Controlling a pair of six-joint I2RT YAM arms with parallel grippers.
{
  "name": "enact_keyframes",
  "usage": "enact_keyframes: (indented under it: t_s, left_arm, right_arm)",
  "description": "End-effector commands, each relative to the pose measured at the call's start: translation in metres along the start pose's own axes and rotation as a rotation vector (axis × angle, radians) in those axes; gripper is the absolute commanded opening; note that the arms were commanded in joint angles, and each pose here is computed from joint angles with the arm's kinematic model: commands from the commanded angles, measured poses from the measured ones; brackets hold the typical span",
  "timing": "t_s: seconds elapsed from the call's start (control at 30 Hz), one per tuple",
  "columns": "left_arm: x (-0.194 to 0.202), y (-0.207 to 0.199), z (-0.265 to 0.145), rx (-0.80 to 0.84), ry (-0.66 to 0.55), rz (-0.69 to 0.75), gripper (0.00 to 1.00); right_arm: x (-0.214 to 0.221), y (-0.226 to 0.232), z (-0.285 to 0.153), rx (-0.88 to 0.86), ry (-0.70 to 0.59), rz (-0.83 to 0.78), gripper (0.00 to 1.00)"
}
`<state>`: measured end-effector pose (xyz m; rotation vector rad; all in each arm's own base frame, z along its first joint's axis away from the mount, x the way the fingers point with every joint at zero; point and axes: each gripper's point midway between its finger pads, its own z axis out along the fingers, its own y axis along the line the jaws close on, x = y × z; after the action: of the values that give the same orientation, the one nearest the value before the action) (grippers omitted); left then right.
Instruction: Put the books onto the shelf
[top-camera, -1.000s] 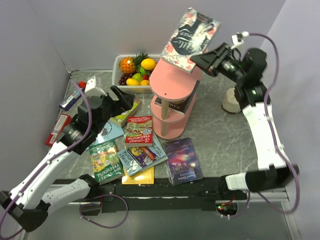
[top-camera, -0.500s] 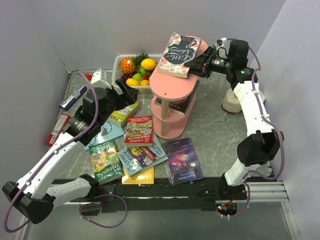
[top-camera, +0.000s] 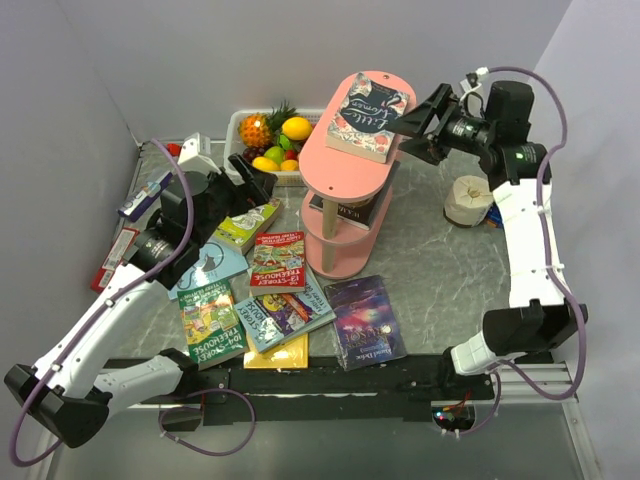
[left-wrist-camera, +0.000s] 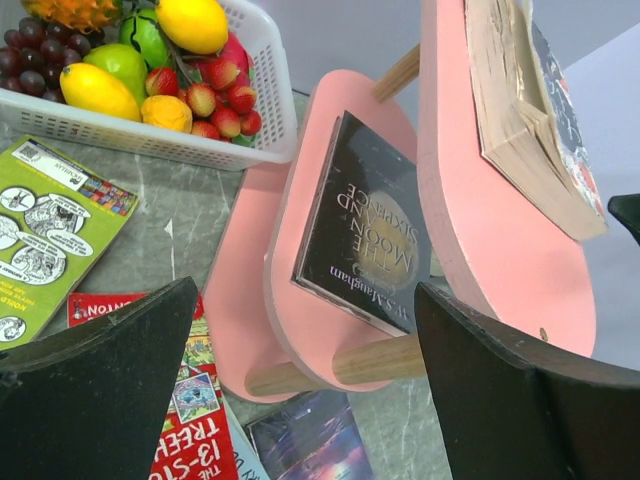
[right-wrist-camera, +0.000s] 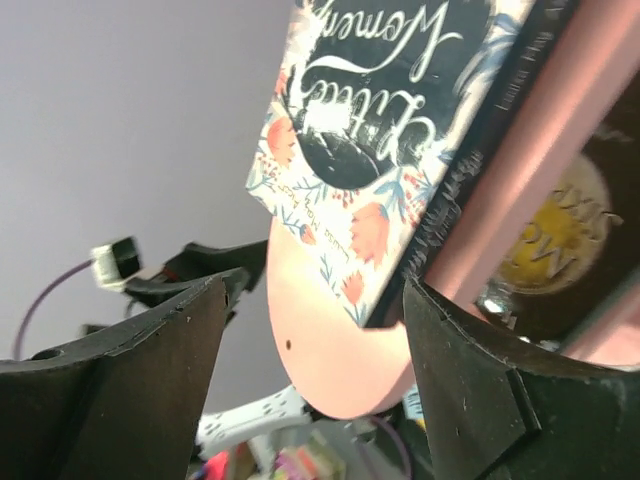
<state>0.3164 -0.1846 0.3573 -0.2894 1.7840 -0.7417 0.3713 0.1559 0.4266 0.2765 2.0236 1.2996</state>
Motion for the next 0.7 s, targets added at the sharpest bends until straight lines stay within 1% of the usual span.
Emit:
enact_keyframes:
  t_s: [0.0, 0.07, 0.1, 0.13, 0.2, 0.23, 0.27, 0.3, 0.33, 0.37, 0.4, 0.43, 0.47, 0.5, 0.53, 0.6, 0.63, 0.67]
  left_arm:
    - [-0.024, -0.02, -0.005, 0.064, -0.057, 0.008, 0.96]
    - [-0.022, -0.018, -0.005, 0.061, -0.056, 0.009, 0.96]
    - [-0.021, -0.016, -0.005, 0.055, -0.054, 0.009, 0.96]
    - [-0.019, -0.013, -0.004, 0.045, -0.053, 0.01, 0.96]
    - [-0.018, -0.01, -0.004, 0.033, -0.053, 0.012, 0.96]
    - [-0.018, -0.009, -0.005, 0.031, -0.054, 0.011, 0.96]
    - [-0.016, -0.006, -0.006, 0.025, -0.05, 0.014, 0.96]
    - [-0.015, -0.004, -0.007, 0.02, -0.048, 0.017, 0.96]
    - [-0.013, 0.0, -0.011, 0.007, -0.047, 0.024, 0.96]
    - [-0.012, 0.004, -0.012, -0.006, -0.046, 0.028, 0.96]
    - [-0.01, 0.008, -0.014, -0.018, -0.043, 0.03, 0.96]
    - [-0.006, 0.015, -0.016, -0.04, -0.038, 0.027, 0.96]
    - [0.002, 0.022, -0.018, -0.06, -0.014, 0.031, 0.96]
    - [0.008, 0.028, -0.019, -0.072, 0.0, 0.032, 0.96]
    - [0.021, 0.039, -0.02, -0.097, 0.027, 0.027, 0.96]
    - [0.04, 0.051, -0.021, -0.114, 0.07, 0.019, 0.96]
    - [0.059, 0.064, -0.022, -0.133, 0.106, 0.012, 0.96]
    - [0.068, 0.068, -0.022, -0.13, 0.126, 0.003, 0.97]
  right_arm:
    - [-0.013, 0.016, -0.041, 0.13, -0.192, -0.195, 0.79]
    - [-0.024, 0.014, -0.053, 0.204, -0.275, -0.25, 0.77]
    - [-0.024, 0.017, -0.054, 0.202, -0.29, -0.265, 0.75]
    - [-0.023, 0.011, -0.051, 0.211, -0.289, -0.264, 0.65]
    - [-0.02, 0.015, -0.051, 0.185, -0.3, -0.279, 0.48]
    - [-0.018, 0.009, -0.043, 0.172, -0.299, -0.284, 0.34]
    - [-0.012, 0.017, -0.048, 0.146, -0.313, -0.315, 0.31]
    - [-0.011, 0.015, -0.05, 0.156, -0.339, -0.333, 0.3]
    - [0.004, 0.007, -0.041, 0.164, -0.323, -0.348, 0.32]
    - [0.012, 0.013, -0.055, 0.163, -0.356, -0.394, 0.36]
    - [0.014, 0.006, -0.06, 0.205, -0.394, -0.407, 0.38]
    - [0.035, -0.017, -0.053, 0.239, -0.352, -0.403, 0.42]
    - [0.044, -0.013, -0.069, 0.222, -0.388, -0.424, 0.44]
    - [0.053, -0.022, -0.074, 0.232, -0.396, -0.416, 0.45]
    - [0.076, -0.044, -0.078, 0.247, -0.374, -0.406, 0.48]
    - [0.098, -0.069, -0.083, 0.277, -0.355, -0.391, 0.5]
    - [0.118, -0.093, -0.086, 0.3, -0.325, -0.374, 0.53]
    - [0.13, -0.107, -0.086, 0.316, -0.301, -0.363, 0.53]
